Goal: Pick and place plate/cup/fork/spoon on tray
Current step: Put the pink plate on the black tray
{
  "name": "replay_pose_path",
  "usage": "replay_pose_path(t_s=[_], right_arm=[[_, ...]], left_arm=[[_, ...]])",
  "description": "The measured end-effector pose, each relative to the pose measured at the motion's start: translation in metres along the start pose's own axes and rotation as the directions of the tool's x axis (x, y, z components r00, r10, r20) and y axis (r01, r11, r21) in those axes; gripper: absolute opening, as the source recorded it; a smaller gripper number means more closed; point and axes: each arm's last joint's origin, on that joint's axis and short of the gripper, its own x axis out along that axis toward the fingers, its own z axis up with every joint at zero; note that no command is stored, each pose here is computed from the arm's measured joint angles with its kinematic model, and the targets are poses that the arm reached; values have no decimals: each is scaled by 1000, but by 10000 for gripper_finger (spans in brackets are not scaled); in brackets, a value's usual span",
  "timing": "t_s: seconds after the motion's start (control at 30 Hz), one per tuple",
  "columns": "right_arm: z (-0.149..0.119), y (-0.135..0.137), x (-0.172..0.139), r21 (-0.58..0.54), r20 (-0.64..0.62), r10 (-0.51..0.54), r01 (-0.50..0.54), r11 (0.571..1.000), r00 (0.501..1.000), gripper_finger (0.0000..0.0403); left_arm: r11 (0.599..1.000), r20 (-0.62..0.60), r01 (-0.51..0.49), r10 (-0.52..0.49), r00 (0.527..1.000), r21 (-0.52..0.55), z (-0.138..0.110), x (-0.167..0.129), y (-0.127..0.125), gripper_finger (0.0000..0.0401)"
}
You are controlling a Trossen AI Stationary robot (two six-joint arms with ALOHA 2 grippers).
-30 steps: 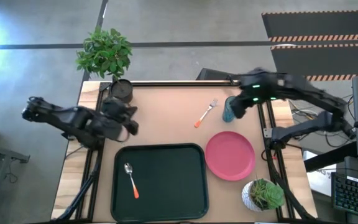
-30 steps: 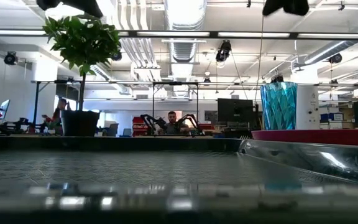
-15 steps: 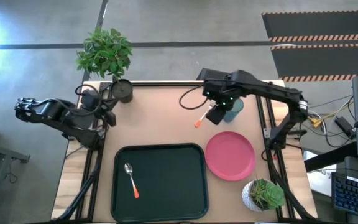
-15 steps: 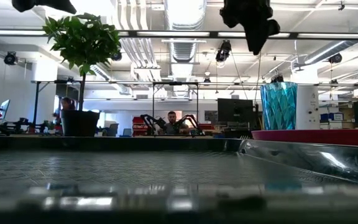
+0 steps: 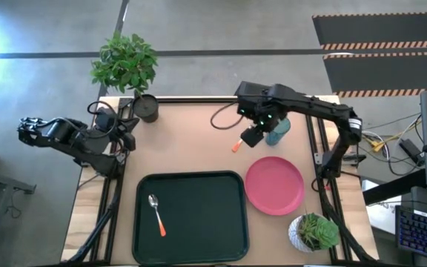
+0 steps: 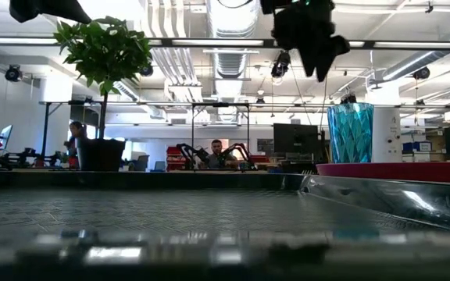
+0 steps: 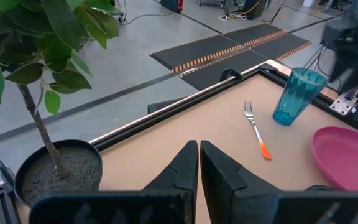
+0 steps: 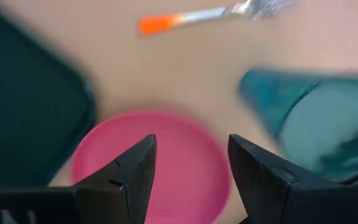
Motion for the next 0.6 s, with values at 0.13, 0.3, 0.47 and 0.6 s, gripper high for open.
replay_pose_path(t_s=[0.13,0.3,0.47,0.6], right_arm=[[-30,9,4,35,-65,33,-31,999,997,189],[-72,29,16,73,-135,12,-3,997,991,189],[-117,49,26,112,-185,-23,44,993,983,189],[-149,56,34,126,-207,-77,105,986,975,189]], left_arm=[[1000,0,1,-1,1000,-1,-1,0,1,0],[1000,-1,0,0,1000,0,-1,0,1,0],[1000,0,1,-1,1000,-2,-1,0,0,0],[1000,2,3,-3,1000,-6,-1,1,0,0]])
